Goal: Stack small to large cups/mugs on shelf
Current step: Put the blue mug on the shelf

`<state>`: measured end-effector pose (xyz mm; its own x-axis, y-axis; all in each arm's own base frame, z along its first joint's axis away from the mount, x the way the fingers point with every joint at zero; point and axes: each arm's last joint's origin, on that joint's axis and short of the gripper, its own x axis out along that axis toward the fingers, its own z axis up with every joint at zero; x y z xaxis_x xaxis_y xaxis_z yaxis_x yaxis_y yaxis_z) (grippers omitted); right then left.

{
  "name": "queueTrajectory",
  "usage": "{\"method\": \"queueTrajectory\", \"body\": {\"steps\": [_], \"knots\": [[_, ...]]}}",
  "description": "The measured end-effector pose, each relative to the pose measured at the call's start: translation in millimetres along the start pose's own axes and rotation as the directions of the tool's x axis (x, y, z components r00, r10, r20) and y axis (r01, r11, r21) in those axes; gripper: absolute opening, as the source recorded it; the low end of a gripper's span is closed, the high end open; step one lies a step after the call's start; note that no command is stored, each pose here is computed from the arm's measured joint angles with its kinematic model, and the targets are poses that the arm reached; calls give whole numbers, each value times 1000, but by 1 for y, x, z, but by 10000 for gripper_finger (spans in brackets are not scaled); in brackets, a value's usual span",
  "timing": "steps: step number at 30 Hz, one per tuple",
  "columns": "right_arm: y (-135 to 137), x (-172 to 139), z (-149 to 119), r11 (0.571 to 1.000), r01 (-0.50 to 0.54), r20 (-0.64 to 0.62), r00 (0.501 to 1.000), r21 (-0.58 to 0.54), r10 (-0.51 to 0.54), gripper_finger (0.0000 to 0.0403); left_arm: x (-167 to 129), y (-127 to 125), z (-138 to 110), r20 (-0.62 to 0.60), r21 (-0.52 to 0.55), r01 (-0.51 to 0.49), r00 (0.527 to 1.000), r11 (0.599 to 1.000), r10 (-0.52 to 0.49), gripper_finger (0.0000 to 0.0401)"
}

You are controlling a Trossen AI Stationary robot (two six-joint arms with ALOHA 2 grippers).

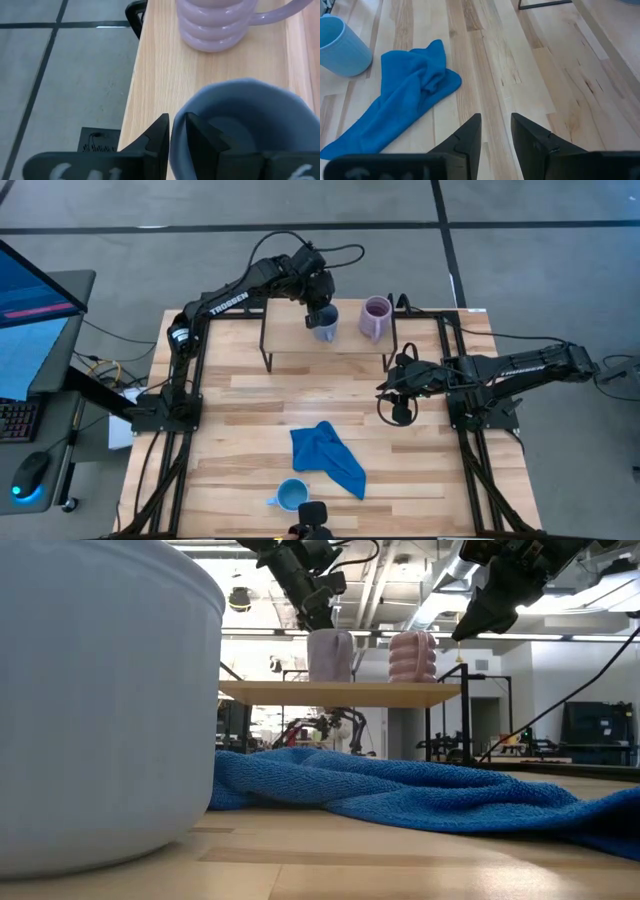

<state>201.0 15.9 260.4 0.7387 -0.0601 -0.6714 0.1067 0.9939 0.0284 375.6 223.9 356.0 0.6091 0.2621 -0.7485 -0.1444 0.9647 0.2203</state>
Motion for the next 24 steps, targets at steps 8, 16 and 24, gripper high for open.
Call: {"method": "queueTrajectory", "body": {"steps": [8,16,24], "knots": [[0,0,0,1000,0,0,1000,0,0,128,0,1,2,24,9,-8,1000,1000,7,57],[0,0,0,1000,0,-1,1000,0,0,128,0,-2,6,54,15,13,998,1000,-14,57],[0,0,-3,1000,5,-27,1000,20,-4,128,-1,-3,2,0,10,-15,1000,1000,15,57]]}}
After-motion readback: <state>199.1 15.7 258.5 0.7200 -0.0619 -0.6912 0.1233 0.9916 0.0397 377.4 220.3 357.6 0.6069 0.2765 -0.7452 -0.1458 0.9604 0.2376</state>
